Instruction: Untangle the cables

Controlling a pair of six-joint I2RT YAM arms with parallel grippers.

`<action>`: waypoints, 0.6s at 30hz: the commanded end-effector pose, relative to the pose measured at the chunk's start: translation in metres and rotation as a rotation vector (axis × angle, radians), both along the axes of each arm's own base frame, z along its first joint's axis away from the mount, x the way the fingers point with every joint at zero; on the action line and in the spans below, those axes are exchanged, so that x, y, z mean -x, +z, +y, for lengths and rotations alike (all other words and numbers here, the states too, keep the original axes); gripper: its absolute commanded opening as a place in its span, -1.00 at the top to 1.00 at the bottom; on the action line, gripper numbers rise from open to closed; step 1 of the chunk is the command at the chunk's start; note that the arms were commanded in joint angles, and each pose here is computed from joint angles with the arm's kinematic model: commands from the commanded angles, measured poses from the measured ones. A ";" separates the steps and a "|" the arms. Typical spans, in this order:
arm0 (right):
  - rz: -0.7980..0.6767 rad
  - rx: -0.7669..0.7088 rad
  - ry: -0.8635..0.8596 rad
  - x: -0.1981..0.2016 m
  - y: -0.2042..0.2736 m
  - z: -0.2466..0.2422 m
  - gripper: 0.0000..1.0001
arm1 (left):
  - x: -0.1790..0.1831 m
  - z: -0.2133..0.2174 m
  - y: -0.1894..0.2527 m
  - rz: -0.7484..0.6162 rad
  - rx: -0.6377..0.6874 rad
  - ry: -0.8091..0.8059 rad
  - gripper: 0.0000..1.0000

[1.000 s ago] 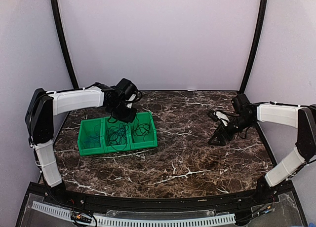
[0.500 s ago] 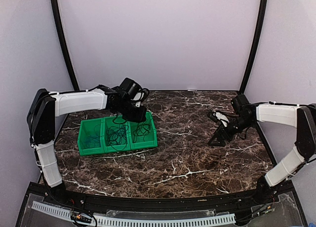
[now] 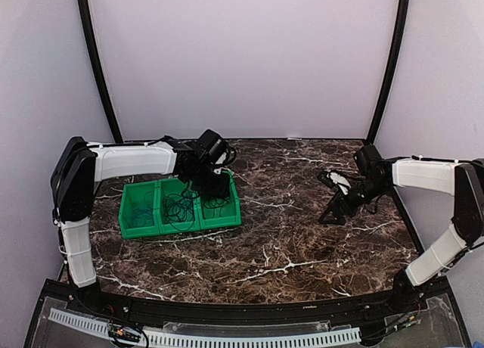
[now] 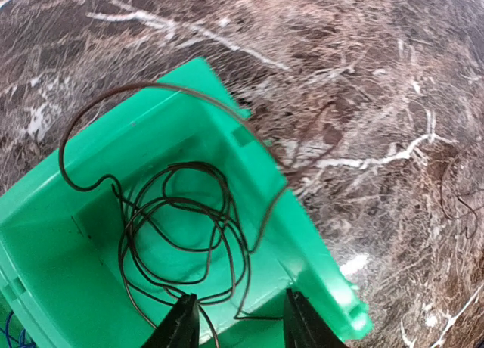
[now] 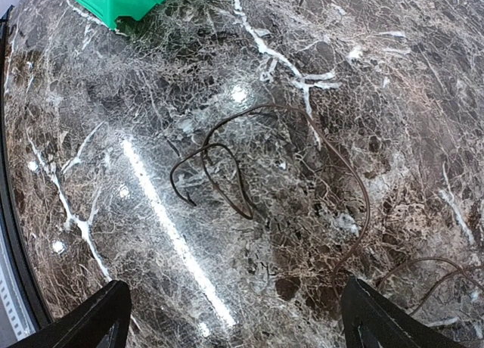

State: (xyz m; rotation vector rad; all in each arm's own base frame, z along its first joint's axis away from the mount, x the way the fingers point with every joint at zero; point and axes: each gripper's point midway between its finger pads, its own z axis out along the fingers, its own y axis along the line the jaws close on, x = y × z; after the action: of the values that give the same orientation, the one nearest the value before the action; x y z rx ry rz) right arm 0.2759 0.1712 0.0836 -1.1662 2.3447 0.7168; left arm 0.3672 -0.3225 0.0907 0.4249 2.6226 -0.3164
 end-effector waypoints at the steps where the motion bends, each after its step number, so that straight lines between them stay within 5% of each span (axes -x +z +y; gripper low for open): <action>1: 0.010 0.004 0.029 0.002 -0.003 0.005 -0.97 | 0.001 -0.017 0.066 -0.138 0.051 -0.042 0.16; 8: 0.002 0.003 0.027 0.002 -0.001 0.005 -0.97 | -0.021 -0.049 0.070 -0.198 0.081 -0.107 0.10; 18: 0.006 0.008 0.026 0.003 -0.002 0.004 -0.97 | -0.060 -0.061 0.037 -0.241 -0.133 -0.178 -0.03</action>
State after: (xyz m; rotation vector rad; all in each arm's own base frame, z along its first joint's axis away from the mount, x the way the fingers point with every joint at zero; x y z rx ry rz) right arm 0.2726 0.1728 0.0782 -1.1879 2.3567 0.7251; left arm 0.4166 -0.3892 0.1387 0.6016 2.3777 -0.2823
